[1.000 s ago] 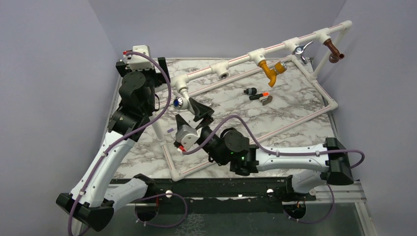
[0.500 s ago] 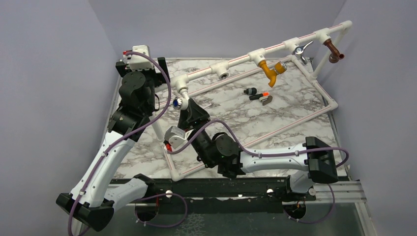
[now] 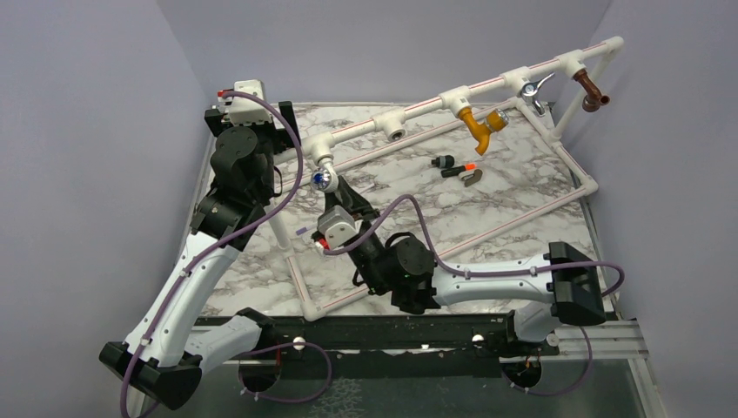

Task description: Install the water faucets

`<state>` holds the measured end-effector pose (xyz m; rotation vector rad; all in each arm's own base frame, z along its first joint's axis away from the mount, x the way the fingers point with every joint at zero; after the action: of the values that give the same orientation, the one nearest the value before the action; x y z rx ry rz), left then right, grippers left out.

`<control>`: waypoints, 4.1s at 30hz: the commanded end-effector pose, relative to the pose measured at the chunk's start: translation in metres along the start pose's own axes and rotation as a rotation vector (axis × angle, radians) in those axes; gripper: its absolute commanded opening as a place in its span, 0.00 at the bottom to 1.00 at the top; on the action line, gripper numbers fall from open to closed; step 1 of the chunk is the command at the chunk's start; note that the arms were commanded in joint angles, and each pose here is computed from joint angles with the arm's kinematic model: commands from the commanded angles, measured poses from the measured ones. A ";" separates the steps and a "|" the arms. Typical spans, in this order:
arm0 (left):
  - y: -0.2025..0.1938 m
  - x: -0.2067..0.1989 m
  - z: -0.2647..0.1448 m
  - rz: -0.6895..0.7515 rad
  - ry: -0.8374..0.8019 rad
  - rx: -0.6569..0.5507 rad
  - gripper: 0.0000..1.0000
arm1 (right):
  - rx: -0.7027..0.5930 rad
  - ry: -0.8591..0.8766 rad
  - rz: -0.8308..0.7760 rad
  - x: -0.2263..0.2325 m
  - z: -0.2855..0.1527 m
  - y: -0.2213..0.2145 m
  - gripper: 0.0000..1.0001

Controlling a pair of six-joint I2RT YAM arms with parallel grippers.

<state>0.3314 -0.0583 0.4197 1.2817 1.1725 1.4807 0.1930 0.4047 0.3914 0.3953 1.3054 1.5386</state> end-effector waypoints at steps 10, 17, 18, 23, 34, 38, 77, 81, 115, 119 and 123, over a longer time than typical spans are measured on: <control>-0.001 0.001 -0.001 -0.003 -0.003 0.002 0.99 | -0.141 -0.280 0.833 -0.011 0.004 0.014 0.01; -0.001 0.001 -0.002 -0.001 -0.005 -0.001 0.99 | -0.195 -0.381 1.294 -0.015 -0.002 0.008 0.00; 0.000 0.002 -0.002 -0.001 -0.004 -0.002 0.99 | -0.198 -0.397 1.347 -0.017 -0.004 0.006 0.00; 0.000 0.002 -0.002 -0.003 -0.005 -0.003 0.99 | -0.201 -0.441 1.605 -0.020 -0.008 0.002 0.01; -0.003 -0.003 0.001 0.001 -0.018 0.009 0.99 | -0.039 -0.504 2.022 -0.008 0.000 -0.015 0.01; -0.003 -0.003 0.001 0.002 -0.015 0.011 0.99 | -0.039 -0.489 1.989 -0.008 -0.002 -0.017 0.01; -0.014 -0.004 0.012 -0.017 -0.028 0.047 0.99 | 0.105 0.269 0.561 -0.047 -0.072 0.015 0.82; -0.015 -0.005 0.013 -0.015 -0.029 0.049 0.99 | 0.054 0.357 0.297 -0.055 -0.077 0.019 0.83; -0.015 -0.003 0.013 -0.003 -0.023 0.054 0.99 | -0.066 0.441 -0.913 -0.019 -0.015 0.020 0.81; -0.015 -0.003 0.012 -0.004 -0.023 0.052 0.99 | -0.036 0.405 -0.927 -0.016 -0.005 0.017 0.79; -0.014 -0.003 0.012 -0.007 -0.027 0.049 0.99 | -0.012 0.360 -0.934 -0.019 0.006 0.012 0.78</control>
<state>0.3455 -0.0510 0.4065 1.2946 1.2235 1.4634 0.1861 0.4011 0.3806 -0.5431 1.5325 0.8977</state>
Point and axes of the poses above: each gripper's point midway between its finger pads, its own z axis out along the fingers, its own x axis along the line the jaws close on, y = z × x, the point moved 1 cm from there along -z, back along the fingers, and after that the axes turned 13 degrees about z, right-handed, at the moved point
